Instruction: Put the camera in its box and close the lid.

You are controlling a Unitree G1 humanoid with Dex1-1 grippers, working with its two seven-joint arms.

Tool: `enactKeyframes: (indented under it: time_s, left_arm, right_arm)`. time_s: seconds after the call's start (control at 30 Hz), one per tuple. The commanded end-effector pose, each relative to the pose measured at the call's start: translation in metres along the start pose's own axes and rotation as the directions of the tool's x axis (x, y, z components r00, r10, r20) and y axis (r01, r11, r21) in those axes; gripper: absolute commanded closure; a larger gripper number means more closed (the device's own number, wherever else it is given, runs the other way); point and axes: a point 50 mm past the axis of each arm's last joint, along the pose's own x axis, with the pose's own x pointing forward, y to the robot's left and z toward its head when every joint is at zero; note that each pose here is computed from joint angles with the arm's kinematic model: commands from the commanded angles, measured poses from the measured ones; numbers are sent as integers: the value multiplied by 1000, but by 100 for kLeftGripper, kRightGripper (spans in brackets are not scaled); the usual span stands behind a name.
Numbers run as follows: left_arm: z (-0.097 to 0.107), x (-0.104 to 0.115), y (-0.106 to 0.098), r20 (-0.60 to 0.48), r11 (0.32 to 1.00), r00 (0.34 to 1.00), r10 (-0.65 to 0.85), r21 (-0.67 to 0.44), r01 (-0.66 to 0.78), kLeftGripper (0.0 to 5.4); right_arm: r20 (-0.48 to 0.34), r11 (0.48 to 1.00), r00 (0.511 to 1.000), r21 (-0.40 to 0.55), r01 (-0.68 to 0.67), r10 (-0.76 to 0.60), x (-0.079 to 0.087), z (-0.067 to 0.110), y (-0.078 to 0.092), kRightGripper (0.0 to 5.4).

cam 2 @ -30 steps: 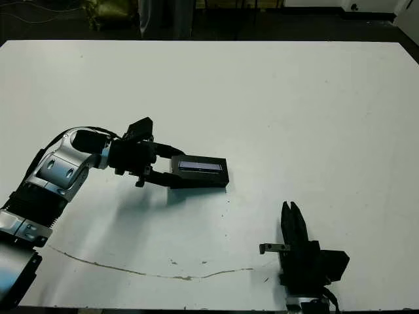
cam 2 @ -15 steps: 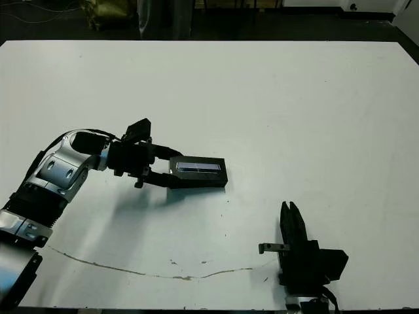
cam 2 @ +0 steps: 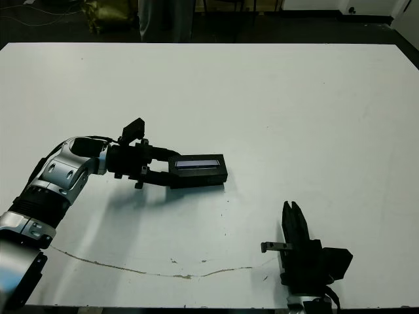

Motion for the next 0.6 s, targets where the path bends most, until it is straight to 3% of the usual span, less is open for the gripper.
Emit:
enactKeyframes:
  time_s: [0.03, 0.43, 0.6]
  left_arm:
    - [-57, -15, -8, -208, 984, 977, 55, -155, -88, 298]
    - [-41, -18, -2, -287, 998, 956, 61, 37, -53, 299]
    - [-25, -18, 1, -300, 988, 952, 67, 152, -22, 301]
  right_arm:
    - [-92, 1000, 995, -7, 29, -30, -15, -9, -5, 540]
    - [-86, 999, 996, -10, 30, -31, -14, -11, -6, 540]
    - [-91, 999, 995, -20, 29, -31, -14, -11, -5, 540]
